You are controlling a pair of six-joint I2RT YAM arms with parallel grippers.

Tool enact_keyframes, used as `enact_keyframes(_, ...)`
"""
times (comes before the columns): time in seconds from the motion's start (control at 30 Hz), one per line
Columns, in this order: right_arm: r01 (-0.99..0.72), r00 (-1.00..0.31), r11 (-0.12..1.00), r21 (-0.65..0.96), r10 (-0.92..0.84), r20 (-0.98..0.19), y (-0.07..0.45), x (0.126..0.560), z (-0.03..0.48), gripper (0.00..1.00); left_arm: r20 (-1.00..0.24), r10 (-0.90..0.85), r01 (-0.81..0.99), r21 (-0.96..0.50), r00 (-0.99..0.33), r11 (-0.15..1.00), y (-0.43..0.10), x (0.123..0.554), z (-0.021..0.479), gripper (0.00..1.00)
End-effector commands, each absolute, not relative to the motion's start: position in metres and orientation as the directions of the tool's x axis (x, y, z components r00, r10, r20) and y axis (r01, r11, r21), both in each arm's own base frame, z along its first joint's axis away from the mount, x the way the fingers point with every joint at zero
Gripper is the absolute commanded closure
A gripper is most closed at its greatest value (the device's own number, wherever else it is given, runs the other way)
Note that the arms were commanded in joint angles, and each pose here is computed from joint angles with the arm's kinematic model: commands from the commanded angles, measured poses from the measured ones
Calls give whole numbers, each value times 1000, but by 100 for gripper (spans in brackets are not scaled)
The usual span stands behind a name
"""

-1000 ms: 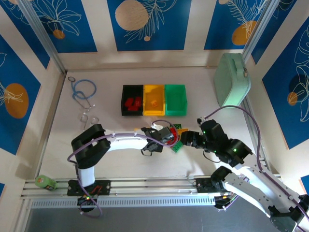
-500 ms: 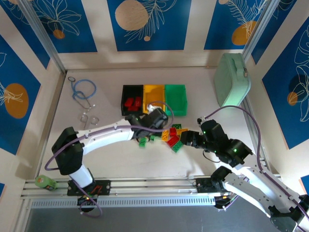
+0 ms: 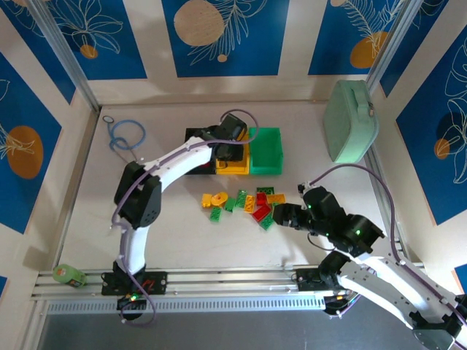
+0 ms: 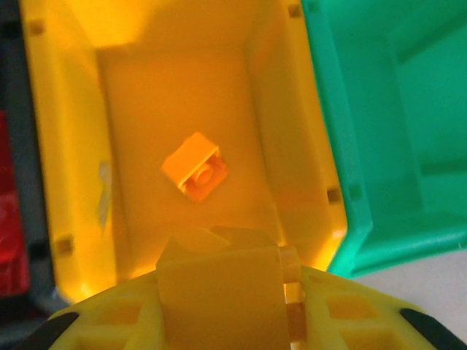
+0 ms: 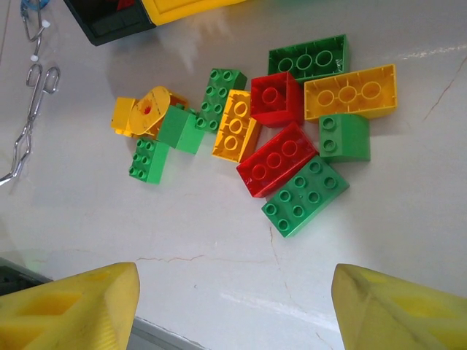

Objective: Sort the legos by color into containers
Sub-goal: Place the lego in the container, then pick up the lego from the center of the table.

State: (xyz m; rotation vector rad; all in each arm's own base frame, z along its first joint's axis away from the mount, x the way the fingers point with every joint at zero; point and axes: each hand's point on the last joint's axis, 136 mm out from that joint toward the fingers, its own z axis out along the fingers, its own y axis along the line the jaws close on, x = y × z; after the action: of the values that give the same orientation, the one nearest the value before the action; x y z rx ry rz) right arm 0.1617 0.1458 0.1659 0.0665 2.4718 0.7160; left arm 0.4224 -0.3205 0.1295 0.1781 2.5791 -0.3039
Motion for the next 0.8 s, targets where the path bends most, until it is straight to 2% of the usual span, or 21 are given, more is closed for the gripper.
enact_keyframes(0.0,-95,-860,857,506,186,-475,144,153,160,29,-515,92,209,-174,-852,962,-320,438,141,57)
enact_keyframes(0.07,-98,-860,859,503,181,-477,144,153,160,30,-510,94,205,-165,-855,965,-319,448,143,41)
enact_keyframes(0.17,-108,-855,858,502,178,-488,144,154,164,29,-516,104,207,-146,-850,967,-318,450,157,32)
enact_keyframes(0.3,-124,-843,863,489,168,-511,144,157,172,29,-559,97,222,-160,-823,962,-316,435,182,31)
enact_keyframes(0.43,-145,-844,871,469,138,-518,150,163,175,29,-613,111,256,-154,-782,954,-312,393,194,31)
enact_keyframes(0.77,-223,-891,868,444,3,-453,192,179,167,28,-630,102,250,-150,-770,957,-273,242,144,31)
